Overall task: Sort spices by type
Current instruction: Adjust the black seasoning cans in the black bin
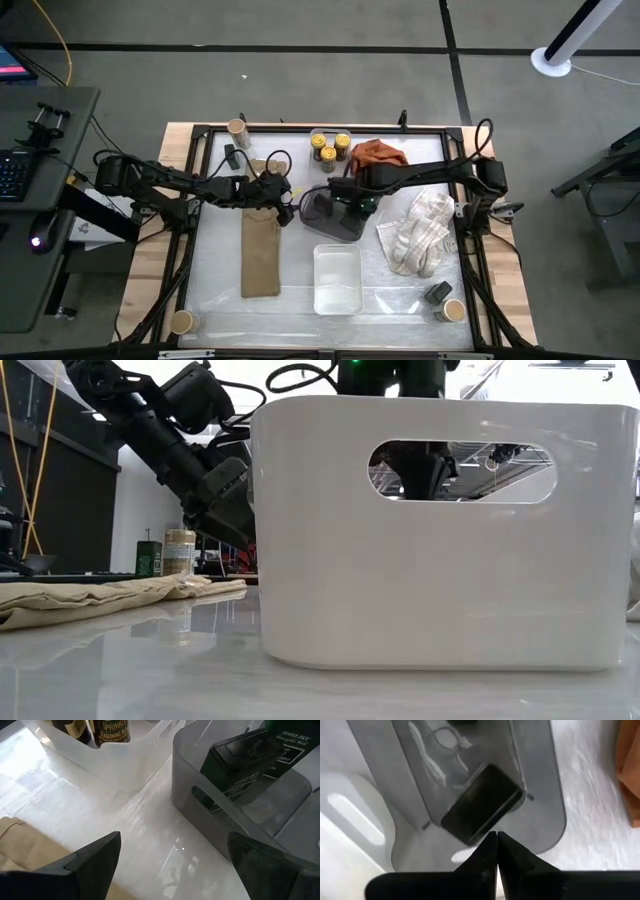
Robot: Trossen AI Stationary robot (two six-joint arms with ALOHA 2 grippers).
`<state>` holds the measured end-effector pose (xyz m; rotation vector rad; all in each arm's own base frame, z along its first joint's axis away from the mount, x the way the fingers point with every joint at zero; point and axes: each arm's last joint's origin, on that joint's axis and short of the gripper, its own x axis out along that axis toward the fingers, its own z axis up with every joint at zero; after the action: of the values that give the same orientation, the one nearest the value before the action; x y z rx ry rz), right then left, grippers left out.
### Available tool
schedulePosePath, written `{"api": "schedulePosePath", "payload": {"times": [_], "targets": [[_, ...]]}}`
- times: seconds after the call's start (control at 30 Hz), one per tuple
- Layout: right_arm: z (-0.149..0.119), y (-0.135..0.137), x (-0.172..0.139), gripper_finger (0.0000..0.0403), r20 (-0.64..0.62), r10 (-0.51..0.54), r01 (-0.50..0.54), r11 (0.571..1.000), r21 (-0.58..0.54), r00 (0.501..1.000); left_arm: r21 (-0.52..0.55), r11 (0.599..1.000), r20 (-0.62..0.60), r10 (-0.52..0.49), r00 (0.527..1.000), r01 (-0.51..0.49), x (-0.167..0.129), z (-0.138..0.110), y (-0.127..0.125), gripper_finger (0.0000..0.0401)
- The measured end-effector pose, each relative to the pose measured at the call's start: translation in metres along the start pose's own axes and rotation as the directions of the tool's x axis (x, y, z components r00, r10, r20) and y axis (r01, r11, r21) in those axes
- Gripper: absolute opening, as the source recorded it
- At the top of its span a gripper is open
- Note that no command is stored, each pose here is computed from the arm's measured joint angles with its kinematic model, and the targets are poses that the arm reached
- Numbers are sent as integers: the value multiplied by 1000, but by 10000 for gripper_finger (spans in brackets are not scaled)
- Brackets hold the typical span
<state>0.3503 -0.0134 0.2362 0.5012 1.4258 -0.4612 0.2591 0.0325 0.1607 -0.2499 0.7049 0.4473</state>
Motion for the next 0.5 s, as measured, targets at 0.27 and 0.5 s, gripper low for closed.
{"api": "schedulePosePath", "payload": {"times": [0.27,0.5], "targets": [[-1,-2,2,1,-18,1,-1,1000,5,1000,-40,999,0,0,1000,0,0,0,0,349],[-2,-1,5,1,-38,-7,7,1000,3,999,-40,999,2,0,1000,0,0,0,0,349]]}}
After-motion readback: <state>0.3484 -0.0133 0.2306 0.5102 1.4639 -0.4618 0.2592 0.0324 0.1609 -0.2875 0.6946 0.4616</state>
